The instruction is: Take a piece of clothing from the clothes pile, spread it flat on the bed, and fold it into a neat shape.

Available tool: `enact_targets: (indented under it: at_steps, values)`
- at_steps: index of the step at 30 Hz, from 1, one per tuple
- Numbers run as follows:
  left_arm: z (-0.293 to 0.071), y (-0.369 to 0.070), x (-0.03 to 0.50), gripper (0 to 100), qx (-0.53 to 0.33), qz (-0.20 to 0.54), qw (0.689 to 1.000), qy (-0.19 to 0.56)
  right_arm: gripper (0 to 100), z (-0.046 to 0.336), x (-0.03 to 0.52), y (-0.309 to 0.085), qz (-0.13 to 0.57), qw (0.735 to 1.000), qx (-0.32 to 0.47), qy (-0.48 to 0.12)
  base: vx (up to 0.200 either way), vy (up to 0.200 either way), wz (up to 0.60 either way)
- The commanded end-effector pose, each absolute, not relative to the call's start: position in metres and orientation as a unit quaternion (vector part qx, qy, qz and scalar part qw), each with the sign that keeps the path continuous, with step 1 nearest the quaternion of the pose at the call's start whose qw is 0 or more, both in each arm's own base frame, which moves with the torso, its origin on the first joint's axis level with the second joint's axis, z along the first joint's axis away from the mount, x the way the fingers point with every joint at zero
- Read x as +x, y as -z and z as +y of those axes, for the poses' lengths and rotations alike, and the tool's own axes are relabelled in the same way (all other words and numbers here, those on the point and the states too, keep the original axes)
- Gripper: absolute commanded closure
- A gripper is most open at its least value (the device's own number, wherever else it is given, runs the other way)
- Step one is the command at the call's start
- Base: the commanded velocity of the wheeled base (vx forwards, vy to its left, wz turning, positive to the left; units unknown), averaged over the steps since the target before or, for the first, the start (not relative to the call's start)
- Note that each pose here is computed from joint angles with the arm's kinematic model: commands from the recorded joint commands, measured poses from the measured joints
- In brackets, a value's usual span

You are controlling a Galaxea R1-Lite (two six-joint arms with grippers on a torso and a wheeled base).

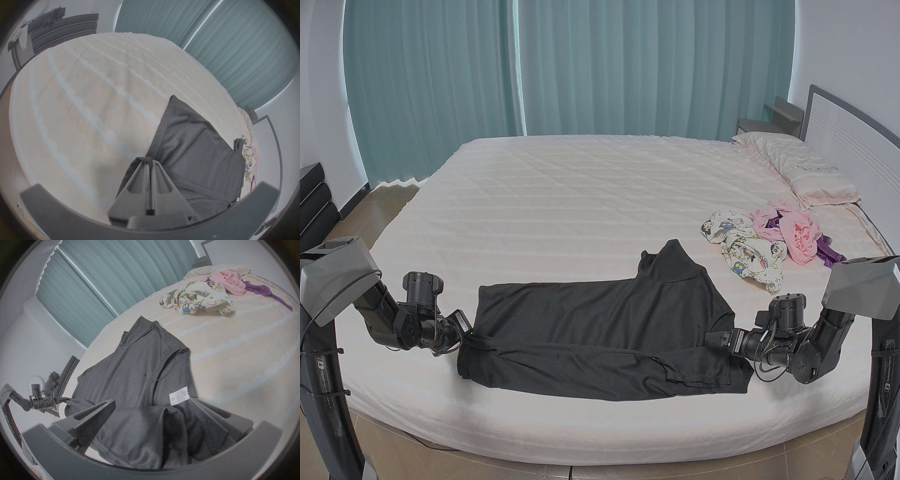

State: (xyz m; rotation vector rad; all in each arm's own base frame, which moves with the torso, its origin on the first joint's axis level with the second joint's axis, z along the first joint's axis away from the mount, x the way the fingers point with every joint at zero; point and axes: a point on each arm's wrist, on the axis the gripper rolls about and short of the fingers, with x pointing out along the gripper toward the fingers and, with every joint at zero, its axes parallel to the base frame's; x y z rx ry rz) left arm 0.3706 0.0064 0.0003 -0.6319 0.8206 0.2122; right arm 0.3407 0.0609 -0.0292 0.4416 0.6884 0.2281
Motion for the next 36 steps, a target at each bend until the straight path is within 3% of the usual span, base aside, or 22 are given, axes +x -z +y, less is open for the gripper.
enact_targets:
  at_steps: [1,7,8,20,36]
  values:
    - [0.007,-0.001,0.370,100,-0.302,0.390,0.864,-0.101,0,0.065,0.347,0.045,0.345,0.907,0.211,-0.113,0.000,0.000,0.00]
    - [0.006,-0.001,0.371,100,-0.302,0.391,0.864,-0.101,0,0.068,0.346,0.048,0.350,0.906,0.209,-0.117,0.000,0.000,0.00]
    - [0.006,-0.001,0.371,100,-0.302,0.391,0.864,-0.101,100,0.068,0.346,0.048,0.350,0.906,0.209,-0.117,0.000,0.000,0.00]
    - [0.007,-0.017,0.363,100,-0.310,0.379,0.866,-0.099,100,0.064,0.340,0.033,0.312,0.917,0.217,-0.121,0.000,0.000,0.00]
    - [0.005,-0.060,0.334,100,-0.311,0.363,0.874,-0.088,100,0.054,0.305,-0.016,0.265,0.924,0.241,-0.134,0.000,0.000,0.00]
